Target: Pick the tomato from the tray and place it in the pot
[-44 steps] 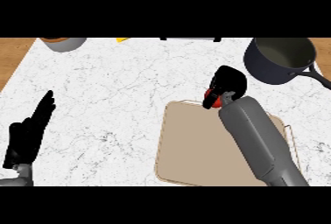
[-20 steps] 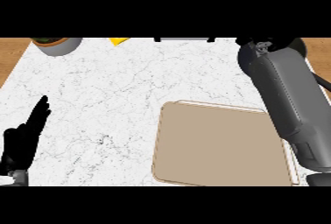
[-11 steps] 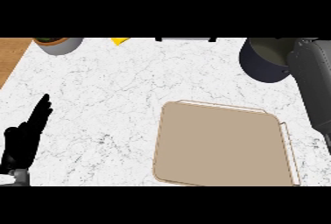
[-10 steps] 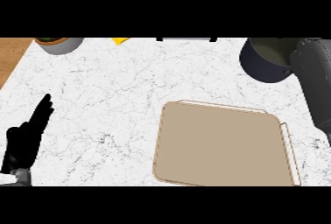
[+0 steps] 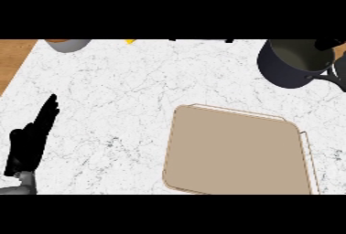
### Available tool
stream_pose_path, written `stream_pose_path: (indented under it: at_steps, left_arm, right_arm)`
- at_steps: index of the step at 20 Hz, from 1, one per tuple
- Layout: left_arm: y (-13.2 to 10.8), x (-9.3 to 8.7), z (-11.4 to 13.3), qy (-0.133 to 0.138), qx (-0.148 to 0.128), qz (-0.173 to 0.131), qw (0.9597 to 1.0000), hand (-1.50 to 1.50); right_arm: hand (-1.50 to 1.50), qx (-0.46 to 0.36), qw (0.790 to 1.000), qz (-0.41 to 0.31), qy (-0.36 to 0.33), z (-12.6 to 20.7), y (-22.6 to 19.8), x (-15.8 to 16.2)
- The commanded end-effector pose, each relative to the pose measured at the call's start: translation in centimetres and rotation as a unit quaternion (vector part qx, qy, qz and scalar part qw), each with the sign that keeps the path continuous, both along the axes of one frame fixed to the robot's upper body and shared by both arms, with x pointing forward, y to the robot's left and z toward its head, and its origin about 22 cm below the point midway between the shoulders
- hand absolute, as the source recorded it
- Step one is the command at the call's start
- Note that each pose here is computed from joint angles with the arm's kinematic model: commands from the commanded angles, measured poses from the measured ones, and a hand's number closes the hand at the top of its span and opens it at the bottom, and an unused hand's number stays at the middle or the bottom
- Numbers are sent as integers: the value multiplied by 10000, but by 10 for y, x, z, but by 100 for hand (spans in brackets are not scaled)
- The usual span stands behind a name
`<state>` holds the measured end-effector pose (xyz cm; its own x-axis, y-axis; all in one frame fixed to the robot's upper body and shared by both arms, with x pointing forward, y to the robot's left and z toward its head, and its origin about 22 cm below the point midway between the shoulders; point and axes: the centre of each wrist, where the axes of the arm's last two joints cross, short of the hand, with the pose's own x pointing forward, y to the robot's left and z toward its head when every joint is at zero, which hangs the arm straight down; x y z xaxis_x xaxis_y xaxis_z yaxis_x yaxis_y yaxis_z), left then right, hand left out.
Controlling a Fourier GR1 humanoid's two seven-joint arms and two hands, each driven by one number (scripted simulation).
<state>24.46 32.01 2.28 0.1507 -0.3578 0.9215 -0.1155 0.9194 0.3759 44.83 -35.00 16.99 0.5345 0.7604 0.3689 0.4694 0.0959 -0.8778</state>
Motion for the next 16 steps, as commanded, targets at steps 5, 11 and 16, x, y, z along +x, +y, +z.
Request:
stream_pose_path:
  at_steps: [5, 11, 16]
  left_arm:
    - [-4, 6, 8, -49, -24, -207, 9998, 0]
    - [-16, 16, 7, -50, 46, -186, 9998, 0]
    - [-10, 12, 15, -143, -20, -161, 9998, 0]
  right_arm:
    - [-150, 636, 9979, -118, -20, -20, -37, -14]
    - [-150, 1252, 9915, 180, -295, -38, -30, -14]
    - [-150, 1275, 9883, 286, -782, -32, -47, -20]
